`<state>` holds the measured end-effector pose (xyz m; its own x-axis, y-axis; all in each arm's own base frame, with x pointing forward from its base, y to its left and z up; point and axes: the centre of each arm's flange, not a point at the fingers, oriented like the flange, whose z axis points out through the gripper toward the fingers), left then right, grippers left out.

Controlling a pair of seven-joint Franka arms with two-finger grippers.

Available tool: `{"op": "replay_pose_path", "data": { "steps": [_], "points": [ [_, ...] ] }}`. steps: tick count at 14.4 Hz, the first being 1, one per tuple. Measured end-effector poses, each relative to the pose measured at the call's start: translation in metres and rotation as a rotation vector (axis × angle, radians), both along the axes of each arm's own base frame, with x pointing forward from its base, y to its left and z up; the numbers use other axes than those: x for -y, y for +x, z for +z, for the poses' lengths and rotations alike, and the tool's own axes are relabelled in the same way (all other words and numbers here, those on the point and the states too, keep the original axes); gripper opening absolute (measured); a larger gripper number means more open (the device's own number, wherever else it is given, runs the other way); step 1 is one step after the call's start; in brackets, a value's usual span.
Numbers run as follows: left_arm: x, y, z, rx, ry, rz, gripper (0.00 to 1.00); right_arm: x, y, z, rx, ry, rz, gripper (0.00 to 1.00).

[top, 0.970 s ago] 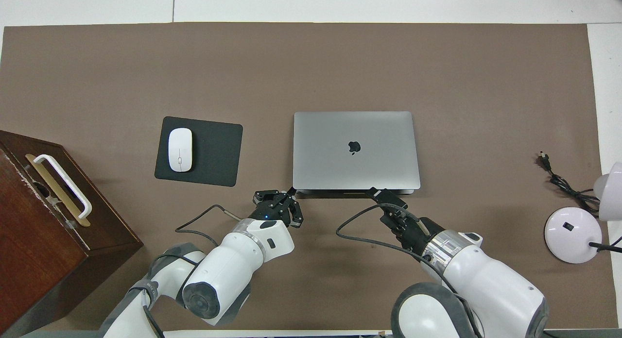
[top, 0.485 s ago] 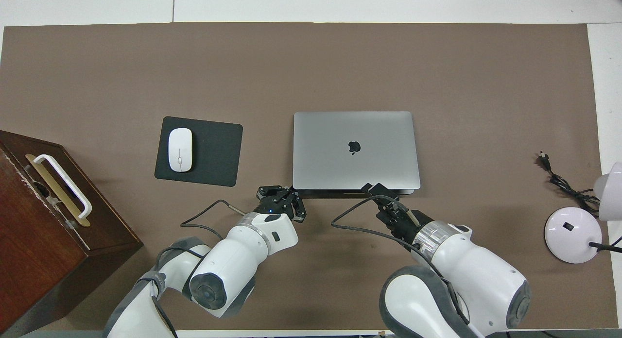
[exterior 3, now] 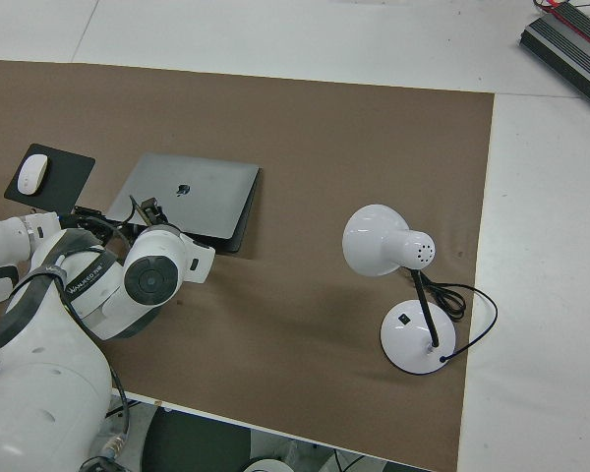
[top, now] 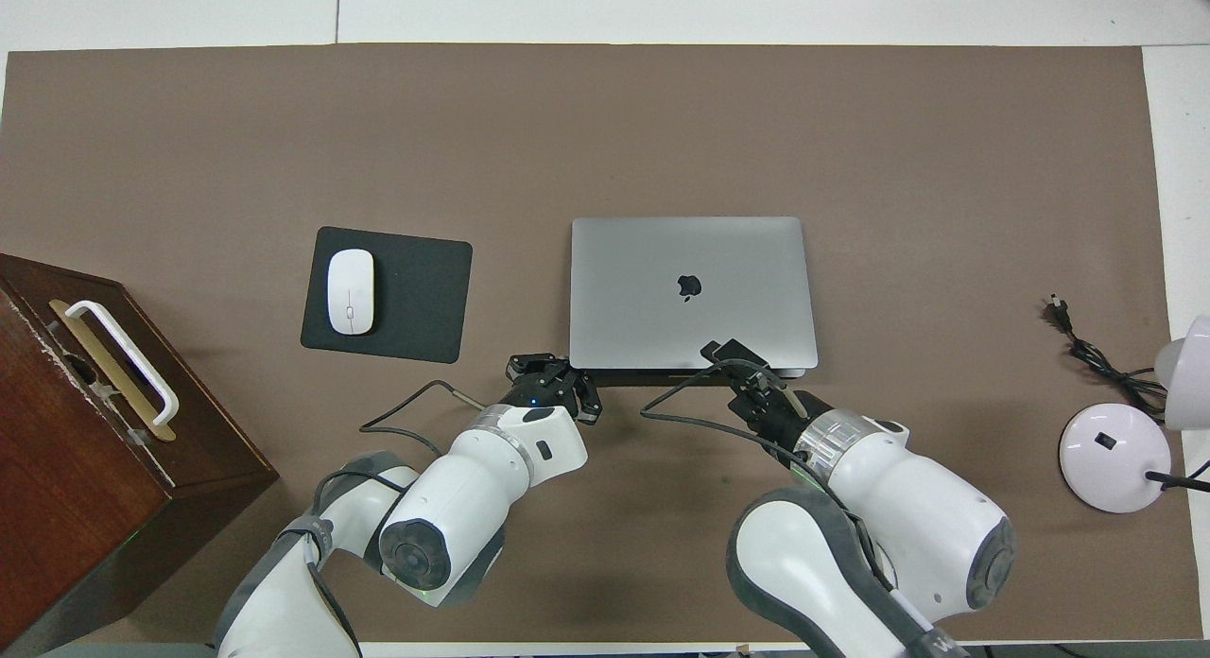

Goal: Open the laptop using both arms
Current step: 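Pin the laptop base with the left gripper while the right gripper grips the lid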

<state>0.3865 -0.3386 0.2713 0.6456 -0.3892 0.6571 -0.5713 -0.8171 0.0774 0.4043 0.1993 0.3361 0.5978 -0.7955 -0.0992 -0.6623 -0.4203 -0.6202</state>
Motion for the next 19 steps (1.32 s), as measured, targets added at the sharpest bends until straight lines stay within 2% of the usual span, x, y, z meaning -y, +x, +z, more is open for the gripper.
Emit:
{"op": "replay_pose_path", "data": {
  "steps": [19],
  "points": [
    [0.001,0.001,-0.004,0.002,0.004,-0.005,0.01,-0.001,0.019,-0.013,-0.019,-0.010,-0.022,1.00]
  ]
}}
